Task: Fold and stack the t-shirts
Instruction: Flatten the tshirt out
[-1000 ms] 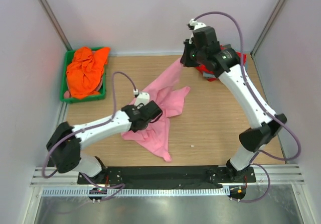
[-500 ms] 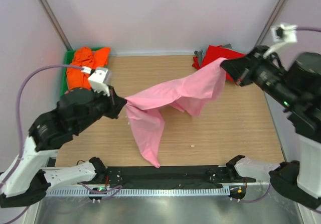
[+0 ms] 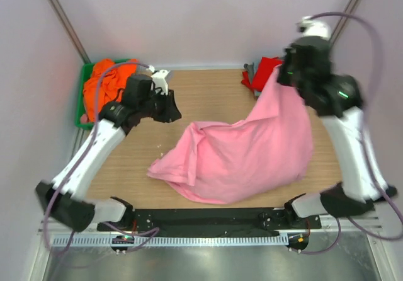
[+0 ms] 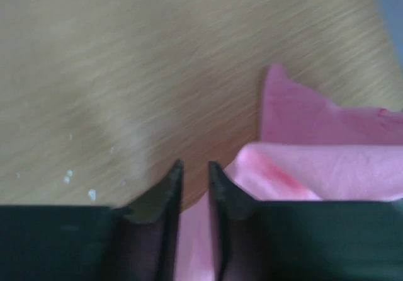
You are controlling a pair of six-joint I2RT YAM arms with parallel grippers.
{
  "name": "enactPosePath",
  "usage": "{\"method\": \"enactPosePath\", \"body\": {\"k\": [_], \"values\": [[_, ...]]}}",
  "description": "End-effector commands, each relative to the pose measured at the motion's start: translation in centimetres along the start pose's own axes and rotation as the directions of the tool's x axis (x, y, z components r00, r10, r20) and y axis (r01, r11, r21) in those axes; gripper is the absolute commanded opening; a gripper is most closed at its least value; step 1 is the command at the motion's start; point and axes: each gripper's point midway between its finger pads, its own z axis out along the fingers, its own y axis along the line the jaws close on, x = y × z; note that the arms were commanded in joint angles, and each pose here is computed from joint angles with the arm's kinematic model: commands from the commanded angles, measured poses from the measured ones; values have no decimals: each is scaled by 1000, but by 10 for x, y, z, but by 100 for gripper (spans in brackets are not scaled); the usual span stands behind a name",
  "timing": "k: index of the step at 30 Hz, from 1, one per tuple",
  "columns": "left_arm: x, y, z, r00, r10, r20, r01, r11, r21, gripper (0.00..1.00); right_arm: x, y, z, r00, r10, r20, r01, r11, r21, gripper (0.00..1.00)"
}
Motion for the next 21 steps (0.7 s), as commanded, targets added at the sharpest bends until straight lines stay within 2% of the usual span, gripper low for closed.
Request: {"method": "enactPosePath", "body": {"k": [1,2,3,5,8,11,13,16,21], "values": [[67,69,57,903,-329,-276,342,940,-1,31,130,-16,128,912,-126,-391,186,976,118,1],[97,93,86,831,-404,-382,407,910,-79,36,152,-21,141,887,-115,-448,184,976,114,1],[109,106,93,804,-432,-408,415,900,-135,40,162,-27,152,874,-102,-475,181,976,124,1],[125,113,102,782,-454,-428,416,891,-185,50,188,-30,167,838,-115,-533,208,971,117,1],[123,117,97,818,-439,-371,366,896,-252,53,201,-38,171,832,-122,-541,225,966,128,1],[118,111,84,850,-419,-318,321,892,-317,49,207,-49,169,829,-113,-548,224,965,138,1],[119,93,76,884,-358,-300,250,906,-343,47,211,-52,167,827,-111,-551,221,966,136,1],[138,60,71,905,-283,-318,166,923,-347,47,218,-59,159,824,-101,-557,218,965,146,1],[189,31,79,890,-271,-367,136,925,-354,48,227,-60,143,824,-81,-561,184,974,130,1]]}}
